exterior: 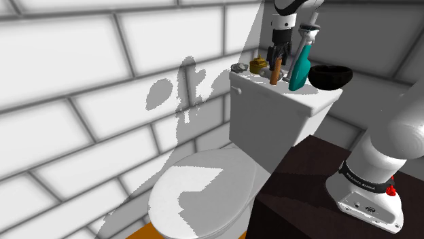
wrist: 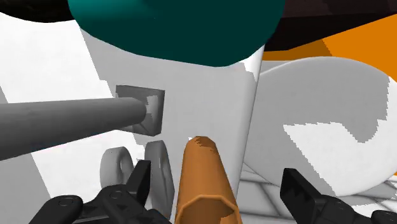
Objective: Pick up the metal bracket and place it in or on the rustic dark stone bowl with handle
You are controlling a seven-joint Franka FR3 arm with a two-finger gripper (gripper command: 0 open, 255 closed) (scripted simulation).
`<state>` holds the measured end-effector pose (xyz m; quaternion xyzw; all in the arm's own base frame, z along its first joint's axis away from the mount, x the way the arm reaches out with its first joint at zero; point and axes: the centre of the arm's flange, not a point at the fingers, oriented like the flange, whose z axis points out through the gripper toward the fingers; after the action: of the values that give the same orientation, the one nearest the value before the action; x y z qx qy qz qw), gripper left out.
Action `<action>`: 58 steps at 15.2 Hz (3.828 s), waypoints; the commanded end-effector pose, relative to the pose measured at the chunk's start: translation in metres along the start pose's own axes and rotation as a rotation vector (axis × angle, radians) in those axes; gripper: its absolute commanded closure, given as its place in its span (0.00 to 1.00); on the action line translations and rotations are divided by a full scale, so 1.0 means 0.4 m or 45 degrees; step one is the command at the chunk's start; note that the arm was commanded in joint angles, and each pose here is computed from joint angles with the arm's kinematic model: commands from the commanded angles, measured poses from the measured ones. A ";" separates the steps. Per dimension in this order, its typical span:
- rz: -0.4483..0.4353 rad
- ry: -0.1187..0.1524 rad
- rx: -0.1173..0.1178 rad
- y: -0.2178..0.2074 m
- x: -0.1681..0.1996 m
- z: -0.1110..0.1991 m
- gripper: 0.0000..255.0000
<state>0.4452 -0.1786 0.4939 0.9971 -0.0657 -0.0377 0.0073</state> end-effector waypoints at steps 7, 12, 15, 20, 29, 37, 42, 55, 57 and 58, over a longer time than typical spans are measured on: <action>0.002 0.016 0.015 0.148 0.148 0.064 0.00; 0.002 0.016 0.015 0.147 0.149 0.130 0.00; 0.002 0.016 0.015 0.147 0.149 0.151 0.00; 0.002 0.016 0.015 0.147 0.149 0.151 0.00; 0.002 0.016 0.015 0.147 0.149 0.151 1.00; 0.002 0.016 0.015 0.148 0.144 0.072 1.00; 0.002 0.016 0.015 0.149 0.139 0.006 1.00; 0.002 0.016 0.015 0.153 0.126 -0.165 1.00; 0.002 0.016 0.015 0.153 0.124 -0.191 1.00; 0.002 0.016 0.015 0.154 0.123 -0.205 1.00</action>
<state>0.4919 -0.2450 0.5689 0.9973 -0.0667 -0.0310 0.0018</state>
